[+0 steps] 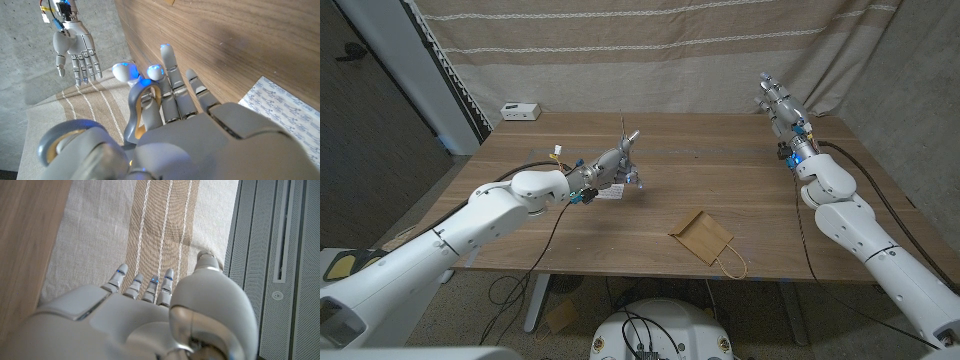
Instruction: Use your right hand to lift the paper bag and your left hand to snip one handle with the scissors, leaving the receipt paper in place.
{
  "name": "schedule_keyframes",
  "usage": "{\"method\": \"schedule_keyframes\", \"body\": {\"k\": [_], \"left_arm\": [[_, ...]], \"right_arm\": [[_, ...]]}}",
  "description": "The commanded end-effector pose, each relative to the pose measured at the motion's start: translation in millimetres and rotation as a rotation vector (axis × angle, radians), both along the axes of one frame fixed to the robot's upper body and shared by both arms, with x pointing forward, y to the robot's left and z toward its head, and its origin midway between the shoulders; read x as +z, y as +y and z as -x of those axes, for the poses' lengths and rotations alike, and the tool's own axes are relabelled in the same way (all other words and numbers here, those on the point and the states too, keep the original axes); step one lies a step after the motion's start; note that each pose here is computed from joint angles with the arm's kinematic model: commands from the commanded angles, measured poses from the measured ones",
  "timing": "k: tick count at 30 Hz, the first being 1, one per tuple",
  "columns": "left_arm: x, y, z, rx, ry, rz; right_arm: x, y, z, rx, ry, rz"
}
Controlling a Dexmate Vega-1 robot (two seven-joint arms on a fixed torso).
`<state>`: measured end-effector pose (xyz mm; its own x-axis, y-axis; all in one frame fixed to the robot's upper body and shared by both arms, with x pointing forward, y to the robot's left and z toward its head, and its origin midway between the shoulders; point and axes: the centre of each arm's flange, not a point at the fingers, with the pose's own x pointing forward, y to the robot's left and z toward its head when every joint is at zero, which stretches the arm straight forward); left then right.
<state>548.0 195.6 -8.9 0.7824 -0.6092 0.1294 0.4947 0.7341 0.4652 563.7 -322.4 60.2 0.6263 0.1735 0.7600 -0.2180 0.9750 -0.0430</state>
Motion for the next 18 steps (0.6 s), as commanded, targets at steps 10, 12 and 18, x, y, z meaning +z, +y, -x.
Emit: {"method": "schedule_keyframes", "body": {"k": [10,12,18], "left_arm": [[-6.4,14.0,8.1,0.056,0.023,0.01],[-6.5,17.1,8.2,0.06,0.025,0.01],[-4.6,22.0,10.2,0.063,0.019,0.011]], "right_arm": [[-16.3,-2.9,8.2,-0.073,0.003,0.062],[-17.4,-3.7,9.5,-0.088,0.009,0.077],[-20.0,-2.5,12.7,-0.101,0.005,0.096]]}}
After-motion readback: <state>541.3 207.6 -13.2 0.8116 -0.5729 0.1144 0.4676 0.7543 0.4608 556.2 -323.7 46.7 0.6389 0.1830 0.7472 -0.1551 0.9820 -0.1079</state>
